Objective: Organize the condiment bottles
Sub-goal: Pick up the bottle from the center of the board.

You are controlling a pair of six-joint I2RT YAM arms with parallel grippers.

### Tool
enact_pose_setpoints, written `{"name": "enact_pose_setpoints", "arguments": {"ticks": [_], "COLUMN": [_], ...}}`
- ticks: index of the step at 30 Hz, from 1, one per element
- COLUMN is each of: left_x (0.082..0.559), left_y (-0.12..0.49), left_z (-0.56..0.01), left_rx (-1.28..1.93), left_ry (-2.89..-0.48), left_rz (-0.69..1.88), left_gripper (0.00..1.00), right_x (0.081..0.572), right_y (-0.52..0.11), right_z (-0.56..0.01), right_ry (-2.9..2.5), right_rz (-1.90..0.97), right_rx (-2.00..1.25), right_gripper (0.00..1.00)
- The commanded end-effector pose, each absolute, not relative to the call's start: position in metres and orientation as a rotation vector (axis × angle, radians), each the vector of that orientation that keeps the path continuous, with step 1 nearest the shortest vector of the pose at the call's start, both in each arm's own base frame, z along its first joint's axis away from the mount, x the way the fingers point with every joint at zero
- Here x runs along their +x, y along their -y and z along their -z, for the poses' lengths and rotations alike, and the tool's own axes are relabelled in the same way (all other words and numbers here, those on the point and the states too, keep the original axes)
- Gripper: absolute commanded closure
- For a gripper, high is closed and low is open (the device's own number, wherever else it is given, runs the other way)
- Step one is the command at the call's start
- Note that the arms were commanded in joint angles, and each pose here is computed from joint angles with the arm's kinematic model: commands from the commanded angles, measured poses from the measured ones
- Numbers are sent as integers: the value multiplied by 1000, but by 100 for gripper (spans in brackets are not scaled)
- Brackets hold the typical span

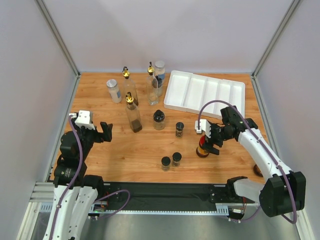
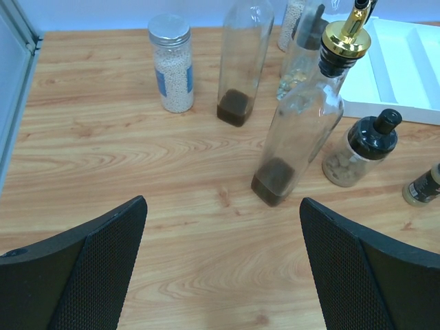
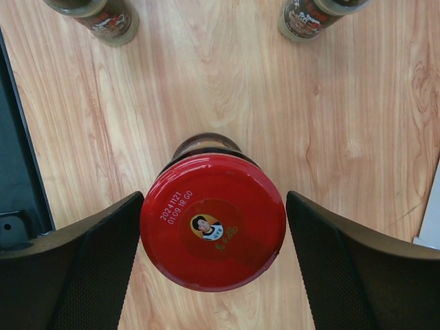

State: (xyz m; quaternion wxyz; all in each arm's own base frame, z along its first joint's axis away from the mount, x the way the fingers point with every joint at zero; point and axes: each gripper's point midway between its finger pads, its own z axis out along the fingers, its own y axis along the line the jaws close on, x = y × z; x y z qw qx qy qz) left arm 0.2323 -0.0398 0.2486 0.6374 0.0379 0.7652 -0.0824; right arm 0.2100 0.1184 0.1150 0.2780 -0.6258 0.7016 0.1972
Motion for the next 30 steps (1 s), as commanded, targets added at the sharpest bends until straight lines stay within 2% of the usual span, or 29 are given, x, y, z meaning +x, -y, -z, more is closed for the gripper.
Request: {"name": "enact_pose_setpoints", "arguments": {"ticks": [1, 4, 5, 7, 8, 11, 14, 23, 30], "left_x": [233, 233, 234, 234, 234, 234, 234, 234, 234], "left_y": [41, 41, 41, 42, 41, 41, 41, 42, 44], "left_z": [-255, -254, -254, -254, -254, -253, -253, -253, -253], "left_rx": [85, 87, 87, 88, 88, 87, 90, 93, 97], "left_ry": [-1716, -1718, -1721, -1721, -1721, -1722, -1724, -1722, -1722], "left_rz": [196, 195, 195, 196, 193, 192, 192, 196, 199], "left_gripper": [0, 0, 0, 0, 0, 0, 0, 0, 0], "right_x": [218, 219, 220, 220, 220, 221, 223, 241, 263], "right_y": [-118, -115, -114, -113, -112, -111, -113, -113, -109], "right_z": [-112, -108, -107, -106, -106, -109, -117, -154, -183], "right_ry": [-1885, -1897, -1901, -1911, -1912, -1917, -1923, -2016, -2047], "right_rz": [-480, -456, -451, -438, -434, -417, -415, -376, -310], "right_rx": [-1678, -1679, -1679, -1674, -1673, -1651, -1611, -1401, -1236], "right_gripper": [16, 27, 36, 46, 56, 71, 79, 89, 91]}}
